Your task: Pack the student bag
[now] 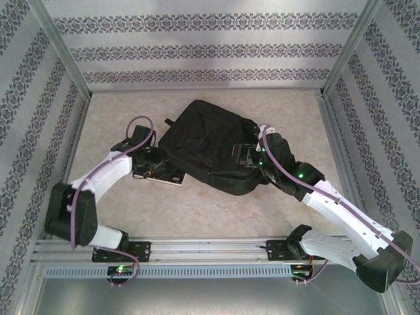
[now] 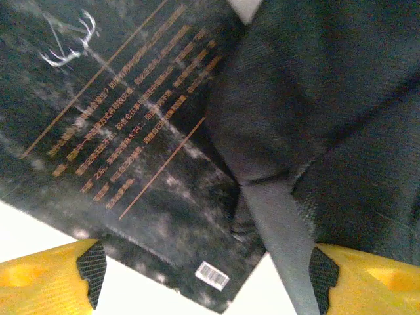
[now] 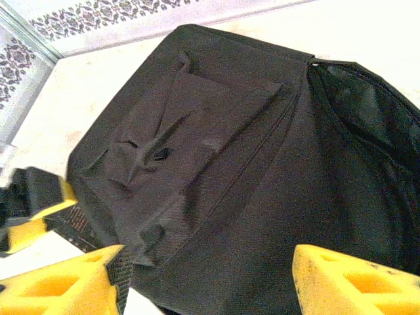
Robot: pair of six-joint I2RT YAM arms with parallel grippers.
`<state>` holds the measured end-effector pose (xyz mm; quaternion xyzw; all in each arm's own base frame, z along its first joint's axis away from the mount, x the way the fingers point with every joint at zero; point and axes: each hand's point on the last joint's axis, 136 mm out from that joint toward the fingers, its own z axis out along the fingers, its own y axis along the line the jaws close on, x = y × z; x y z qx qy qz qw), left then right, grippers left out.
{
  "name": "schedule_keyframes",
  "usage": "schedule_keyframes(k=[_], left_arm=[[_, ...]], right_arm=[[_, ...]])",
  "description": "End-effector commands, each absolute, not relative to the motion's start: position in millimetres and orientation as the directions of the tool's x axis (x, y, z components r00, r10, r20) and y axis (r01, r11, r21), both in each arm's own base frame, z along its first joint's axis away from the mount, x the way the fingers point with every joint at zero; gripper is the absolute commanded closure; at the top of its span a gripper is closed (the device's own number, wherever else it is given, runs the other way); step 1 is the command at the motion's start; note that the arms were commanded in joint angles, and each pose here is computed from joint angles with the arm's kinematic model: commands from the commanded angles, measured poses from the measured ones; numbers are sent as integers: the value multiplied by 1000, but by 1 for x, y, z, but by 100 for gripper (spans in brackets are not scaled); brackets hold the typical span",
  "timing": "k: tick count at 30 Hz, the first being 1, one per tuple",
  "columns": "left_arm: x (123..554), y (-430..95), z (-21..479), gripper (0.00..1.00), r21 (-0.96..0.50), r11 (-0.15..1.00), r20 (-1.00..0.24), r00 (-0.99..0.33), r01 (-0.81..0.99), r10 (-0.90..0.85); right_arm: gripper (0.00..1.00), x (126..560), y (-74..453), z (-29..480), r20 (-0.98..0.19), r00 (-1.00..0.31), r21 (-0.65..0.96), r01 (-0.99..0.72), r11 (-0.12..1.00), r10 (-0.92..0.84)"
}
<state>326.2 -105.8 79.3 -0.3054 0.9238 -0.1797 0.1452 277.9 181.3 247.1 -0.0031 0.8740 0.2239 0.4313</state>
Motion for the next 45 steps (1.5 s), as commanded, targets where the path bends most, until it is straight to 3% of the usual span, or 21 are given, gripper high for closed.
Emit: schedule_keyframes(k=[1, 8, 14, 23, 36, 42, 45], left_arm=[[375, -133, 89, 18, -540, 707, -163, -768, -456, -619], [436, -180, 107, 14, -531, 774, -217, -827, -346, -519], [440, -159, 93, 10, -430, 816, -258, -814, -386, -521], [388, -154, 25, 13, -404, 794, -134, -828, -455, -544], [266, -135, 23, 14, -399, 798, -39, -861, -452, -507], [238, -108, 84, 10, -403, 831, -192, -853, -382, -485], [228, -83, 102, 4, -372, 819, -249, -803, -437, -541]], right_arm=[[34, 276, 180, 257, -776, -596, 395, -208, 895, 204], [34, 277, 177, 254, -781, -592, 382, -197, 903, 201], [34, 279, 183, 250, -778, -601, 377, -215, 901, 182], [34, 287, 212, 247, -758, -640, 395, -297, 869, 126], [35, 305, 277, 236, -681, -731, 458, -379, 804, 43], [35, 302, 334, 217, -622, -774, 485, -500, 718, -119], [35, 300, 366, 199, -560, -804, 531, -531, 660, -197]])
